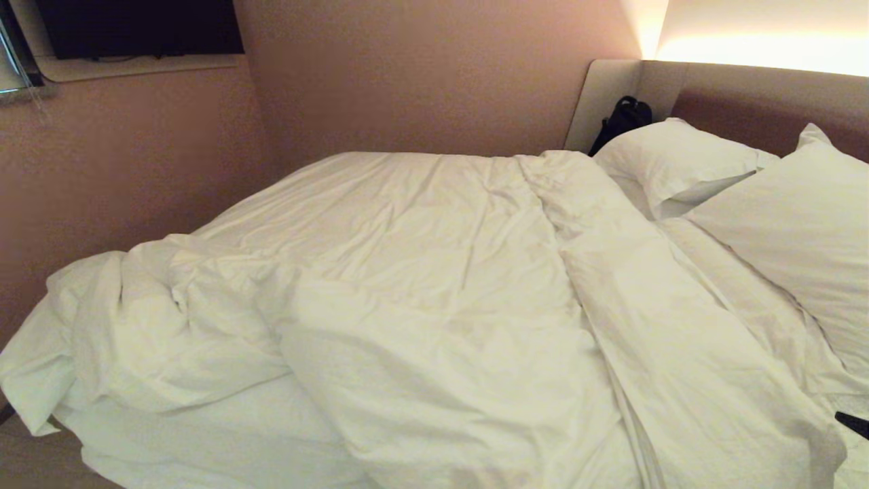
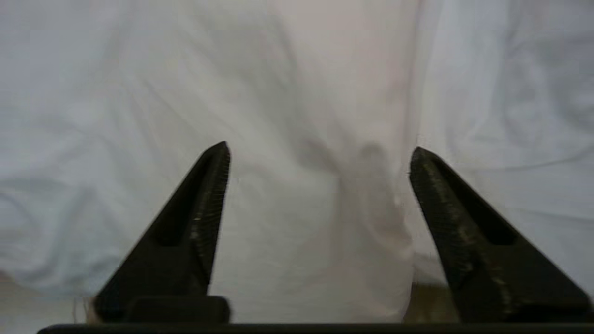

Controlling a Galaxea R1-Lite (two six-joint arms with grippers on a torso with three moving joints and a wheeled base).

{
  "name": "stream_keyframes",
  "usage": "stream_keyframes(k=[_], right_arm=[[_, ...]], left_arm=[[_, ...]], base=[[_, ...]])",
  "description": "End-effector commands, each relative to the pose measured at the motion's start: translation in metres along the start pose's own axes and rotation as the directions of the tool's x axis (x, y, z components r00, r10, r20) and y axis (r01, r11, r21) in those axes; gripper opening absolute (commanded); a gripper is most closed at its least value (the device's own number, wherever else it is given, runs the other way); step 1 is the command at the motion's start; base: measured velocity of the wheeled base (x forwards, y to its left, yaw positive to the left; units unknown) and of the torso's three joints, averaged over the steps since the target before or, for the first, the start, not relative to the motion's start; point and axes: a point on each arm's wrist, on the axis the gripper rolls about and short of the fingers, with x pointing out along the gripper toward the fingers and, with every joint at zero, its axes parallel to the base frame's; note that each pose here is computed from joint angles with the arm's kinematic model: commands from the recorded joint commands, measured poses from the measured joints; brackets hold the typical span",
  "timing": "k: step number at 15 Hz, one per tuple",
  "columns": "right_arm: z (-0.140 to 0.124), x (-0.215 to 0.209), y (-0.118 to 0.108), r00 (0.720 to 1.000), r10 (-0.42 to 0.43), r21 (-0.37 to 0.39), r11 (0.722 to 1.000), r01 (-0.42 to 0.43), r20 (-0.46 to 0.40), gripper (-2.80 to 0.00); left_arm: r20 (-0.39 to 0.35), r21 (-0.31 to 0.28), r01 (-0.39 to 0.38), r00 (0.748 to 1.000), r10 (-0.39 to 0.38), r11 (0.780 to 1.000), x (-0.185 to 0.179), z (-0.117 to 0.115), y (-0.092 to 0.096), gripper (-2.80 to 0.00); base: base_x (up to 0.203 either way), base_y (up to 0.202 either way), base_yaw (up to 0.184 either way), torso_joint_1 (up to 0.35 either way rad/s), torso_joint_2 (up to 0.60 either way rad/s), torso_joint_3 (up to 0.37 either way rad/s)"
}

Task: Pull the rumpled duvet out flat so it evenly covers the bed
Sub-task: Flatten the corners of the folded blanket

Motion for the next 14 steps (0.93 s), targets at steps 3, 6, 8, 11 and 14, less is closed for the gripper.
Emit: stream_keyframes(k=[3, 6, 8, 11, 14], right_arm=[[0.027, -0.027, 0.021, 0.964, 0.202, 0.014, 0.978, -0.208, 0.172, 0.00], [0.042, -0.038, 0.044, 0.956, 0.223, 0.002, 0.974, -0.228, 0.192, 0.00], [0.050, -0.037, 0.068, 0.948, 0.265, -0.024, 0.964, -0.265, 0.179, -2.80], [0.056, -0.037, 0.100, 0.948, 0.274, -0.028, 0.962, -0.273, 0.160, -2.80], [0.059, -0.036, 0.132, 0.954, 0.268, 0.027, 0.961, -0.274, 0.138, -2.80]], left_arm=[[0.000, -0.001, -0.001, 1.000, 0.001, 1.000, 0.000, 0.000, 0.000, -2.80], [0.000, -0.001, -0.001, 1.000, 0.001, 1.000, 0.000, 0.000, 0.000, -2.80], [0.000, -0.001, -0.001, 1.000, 0.001, 1.000, 0.000, 0.000, 0.000, -2.80], [0.000, -0.001, -0.001, 1.000, 0.001, 1.000, 0.000, 0.000, 0.000, -2.80], [0.001, -0.001, -0.001, 1.000, 0.001, 1.000, 0.000, 0.000, 0.000, -2.80]], base=[[0.000, 0.000, 0.000, 0.000, 0.00, 0.000], [0.000, 0.000, 0.000, 0.000, 0.00, 0.000], [0.000, 0.000, 0.000, 0.000, 0.00, 0.000], [0.000, 0.000, 0.000, 0.000, 0.00, 0.000], [0.000, 0.000, 0.000, 0.000, 0.00, 0.000]])
